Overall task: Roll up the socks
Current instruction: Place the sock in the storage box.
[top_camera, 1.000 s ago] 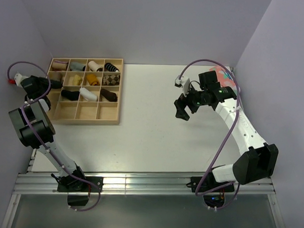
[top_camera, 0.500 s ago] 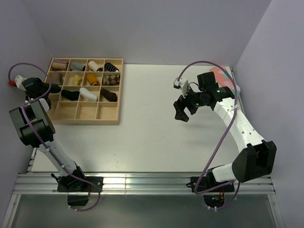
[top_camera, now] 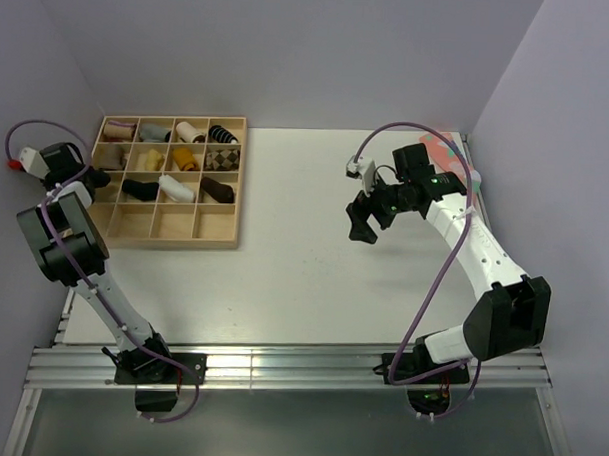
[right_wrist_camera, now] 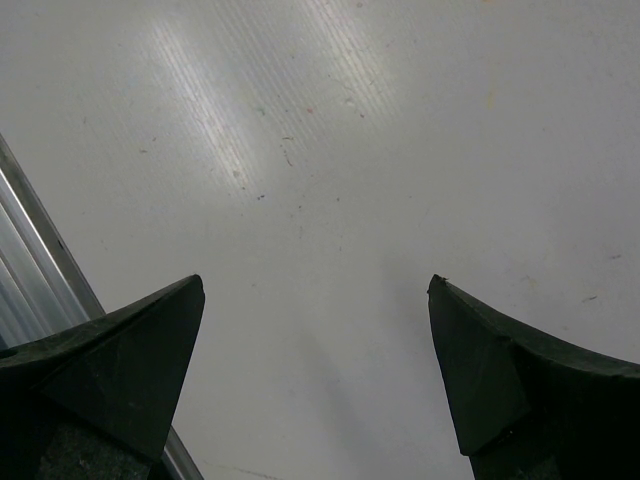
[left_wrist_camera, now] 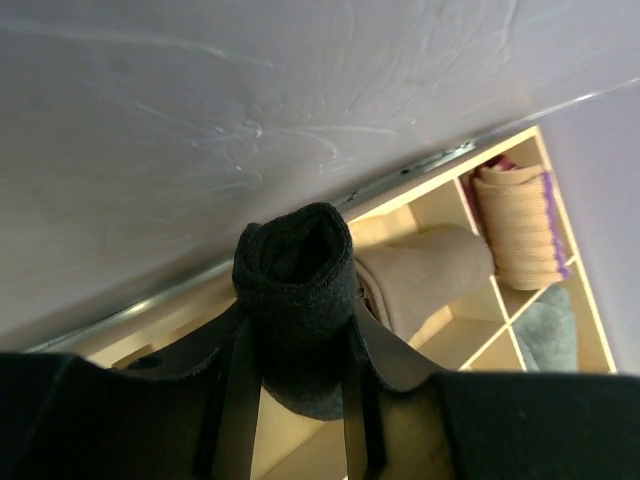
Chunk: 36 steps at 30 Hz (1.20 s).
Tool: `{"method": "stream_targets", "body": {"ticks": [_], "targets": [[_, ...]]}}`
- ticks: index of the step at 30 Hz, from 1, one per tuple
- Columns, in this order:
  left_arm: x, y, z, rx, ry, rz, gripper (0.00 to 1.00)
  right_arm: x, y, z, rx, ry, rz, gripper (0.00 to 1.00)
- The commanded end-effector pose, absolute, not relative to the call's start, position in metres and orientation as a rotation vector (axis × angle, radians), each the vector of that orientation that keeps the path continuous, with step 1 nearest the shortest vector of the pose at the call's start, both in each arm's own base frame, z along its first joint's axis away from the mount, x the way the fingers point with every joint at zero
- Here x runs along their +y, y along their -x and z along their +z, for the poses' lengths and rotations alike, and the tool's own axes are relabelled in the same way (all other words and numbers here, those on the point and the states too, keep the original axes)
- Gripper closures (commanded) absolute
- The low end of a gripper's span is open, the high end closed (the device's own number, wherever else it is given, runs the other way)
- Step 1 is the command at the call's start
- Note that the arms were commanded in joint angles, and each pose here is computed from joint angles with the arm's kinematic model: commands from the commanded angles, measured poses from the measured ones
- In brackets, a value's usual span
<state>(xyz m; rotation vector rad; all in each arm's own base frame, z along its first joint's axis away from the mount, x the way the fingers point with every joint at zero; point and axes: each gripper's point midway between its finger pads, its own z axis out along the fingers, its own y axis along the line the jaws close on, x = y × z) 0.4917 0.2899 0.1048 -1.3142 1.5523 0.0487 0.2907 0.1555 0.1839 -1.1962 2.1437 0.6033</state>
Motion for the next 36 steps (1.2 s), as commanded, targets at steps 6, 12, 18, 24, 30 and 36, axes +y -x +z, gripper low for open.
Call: {"method": "stream_targets", "body": {"ticks": [6,12,18,24,30,36], "targets": [[0.260,-0.485,0.034,1.842,1.463,0.011,1.00,0.156,-0.292,0.189,2.108,1.212,0.606,0.00],[0.246,-0.482,0.016,1.863,1.542,0.023,1.00,0.157,-0.288,0.187,2.107,1.223,0.621,0.00],[0.247,-0.467,0.002,1.877,1.677,0.099,1.00,0.156,-0.285,0.184,2.116,1.229,0.628,0.00],[0.247,-0.447,-0.012,1.868,1.818,0.195,1.00,0.157,-0.282,0.187,2.132,1.222,0.650,0.00],[0.244,-0.431,-0.020,1.859,1.908,0.254,0.99,0.153,-0.278,0.181,2.184,1.206,0.648,0.00],[0.243,-0.426,-0.027,1.861,1.965,0.287,0.96,0.147,-0.273,0.171,2.248,1.202,0.638,0.00]]}}
